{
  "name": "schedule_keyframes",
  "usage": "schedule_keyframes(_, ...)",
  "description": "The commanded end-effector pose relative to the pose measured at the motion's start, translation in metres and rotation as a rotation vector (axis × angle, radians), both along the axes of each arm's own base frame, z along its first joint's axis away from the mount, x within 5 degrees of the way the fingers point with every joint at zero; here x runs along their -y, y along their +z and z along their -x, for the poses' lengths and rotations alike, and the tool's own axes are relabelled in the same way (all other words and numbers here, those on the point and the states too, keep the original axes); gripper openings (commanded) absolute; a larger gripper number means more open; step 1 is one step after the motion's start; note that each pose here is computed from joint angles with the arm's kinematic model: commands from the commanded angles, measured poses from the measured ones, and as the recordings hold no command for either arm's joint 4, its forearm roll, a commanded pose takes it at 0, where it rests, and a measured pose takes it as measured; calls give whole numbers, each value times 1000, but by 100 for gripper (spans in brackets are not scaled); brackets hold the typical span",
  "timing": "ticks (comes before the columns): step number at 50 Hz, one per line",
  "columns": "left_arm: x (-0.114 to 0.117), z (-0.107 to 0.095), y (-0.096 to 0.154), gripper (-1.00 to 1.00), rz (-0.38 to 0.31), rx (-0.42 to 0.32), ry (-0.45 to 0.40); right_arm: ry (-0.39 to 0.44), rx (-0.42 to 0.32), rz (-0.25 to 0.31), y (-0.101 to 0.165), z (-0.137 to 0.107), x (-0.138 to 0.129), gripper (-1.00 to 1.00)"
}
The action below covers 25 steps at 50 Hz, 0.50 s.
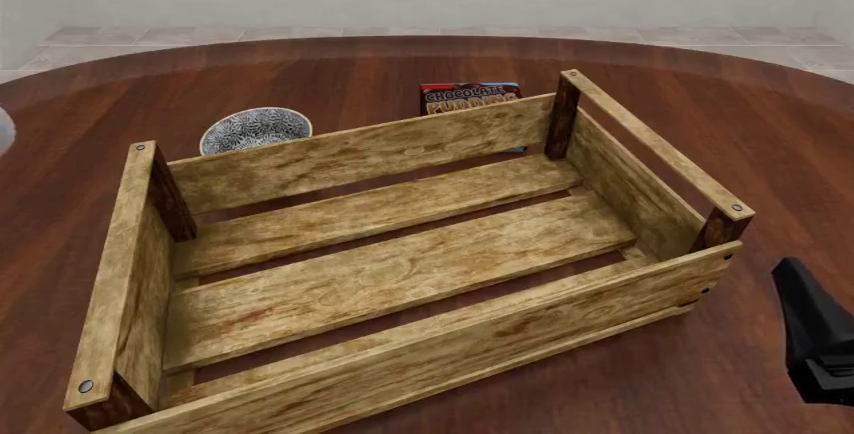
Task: Pick up the salad dressing and put it in the tray.
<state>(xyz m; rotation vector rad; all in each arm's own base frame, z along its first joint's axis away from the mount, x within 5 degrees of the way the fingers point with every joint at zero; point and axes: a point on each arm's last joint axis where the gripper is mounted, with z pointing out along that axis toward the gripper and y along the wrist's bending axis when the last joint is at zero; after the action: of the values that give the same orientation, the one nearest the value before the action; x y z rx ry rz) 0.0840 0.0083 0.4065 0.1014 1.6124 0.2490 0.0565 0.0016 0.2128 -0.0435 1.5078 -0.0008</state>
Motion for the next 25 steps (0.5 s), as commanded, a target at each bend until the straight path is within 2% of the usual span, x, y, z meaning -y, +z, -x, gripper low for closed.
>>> schedule_keyframes(1, 10, -11, 12, -100, -35, 13, -114, 2, 2, 1, 0, 0, 0, 100)
schedule_keyframes(25, 43, -43, 22, -100, -55, 13, -365, -3, 7, -6, 0, 0, 0, 100)
